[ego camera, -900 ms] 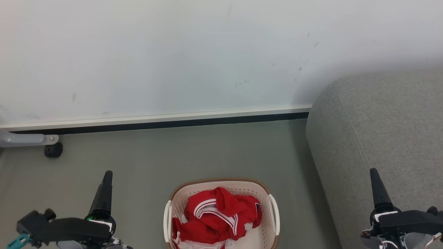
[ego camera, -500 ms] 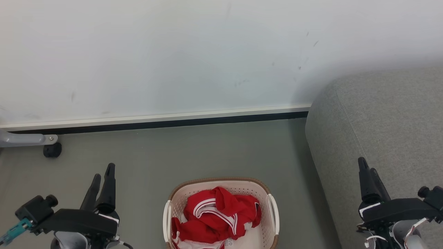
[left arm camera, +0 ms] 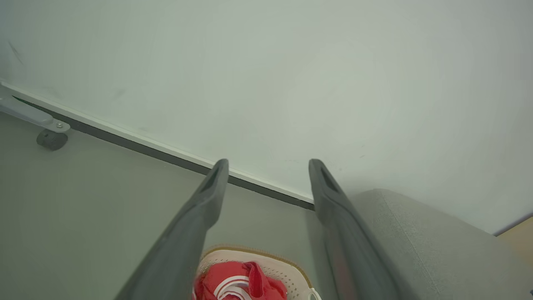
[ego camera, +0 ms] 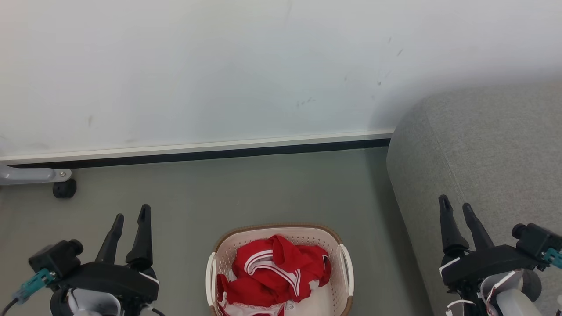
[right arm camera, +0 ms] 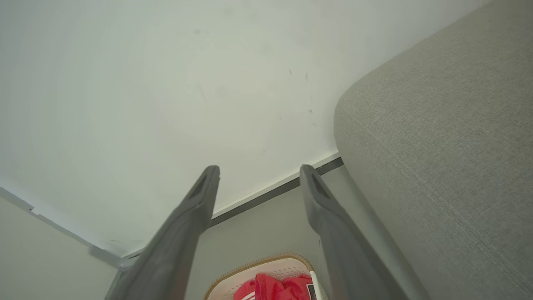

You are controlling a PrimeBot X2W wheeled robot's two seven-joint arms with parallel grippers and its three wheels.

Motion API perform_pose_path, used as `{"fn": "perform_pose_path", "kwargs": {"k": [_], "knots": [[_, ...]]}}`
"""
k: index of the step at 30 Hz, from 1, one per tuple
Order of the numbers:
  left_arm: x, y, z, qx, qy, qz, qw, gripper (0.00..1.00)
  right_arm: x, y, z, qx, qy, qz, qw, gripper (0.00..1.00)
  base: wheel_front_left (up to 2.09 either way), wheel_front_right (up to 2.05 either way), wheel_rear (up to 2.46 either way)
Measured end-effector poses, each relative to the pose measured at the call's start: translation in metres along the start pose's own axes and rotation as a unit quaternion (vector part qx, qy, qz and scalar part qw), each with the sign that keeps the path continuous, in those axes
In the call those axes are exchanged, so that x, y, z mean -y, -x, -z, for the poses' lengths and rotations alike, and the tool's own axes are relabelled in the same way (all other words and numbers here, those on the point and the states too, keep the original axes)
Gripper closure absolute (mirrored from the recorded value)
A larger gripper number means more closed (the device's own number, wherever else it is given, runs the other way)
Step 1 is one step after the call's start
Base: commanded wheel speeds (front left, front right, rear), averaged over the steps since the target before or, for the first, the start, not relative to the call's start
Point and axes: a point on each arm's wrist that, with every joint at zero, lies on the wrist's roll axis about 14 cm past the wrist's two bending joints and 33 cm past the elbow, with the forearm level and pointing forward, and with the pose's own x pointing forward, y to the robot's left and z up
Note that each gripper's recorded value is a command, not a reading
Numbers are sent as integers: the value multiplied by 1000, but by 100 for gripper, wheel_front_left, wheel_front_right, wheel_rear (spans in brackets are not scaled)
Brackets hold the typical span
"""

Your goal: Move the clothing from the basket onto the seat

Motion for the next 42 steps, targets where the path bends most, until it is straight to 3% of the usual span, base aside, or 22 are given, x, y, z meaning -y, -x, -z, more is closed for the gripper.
{"fn": "perform_pose_path", "kwargs": {"k": [20,38,42], "knots": [[-9,-2,7,1,-127,-13,992,0,-3,-1,10,6,144,-8,990,0,0,0,0],[-9,-3,2,24,-237,-8,971,0,-15,-3,9,33,250,-33,967,0,0,0,0],[-9,-2,2,25,-242,-8,970,0,-15,-3,10,33,260,-32,964,0,0,0,0]]}}
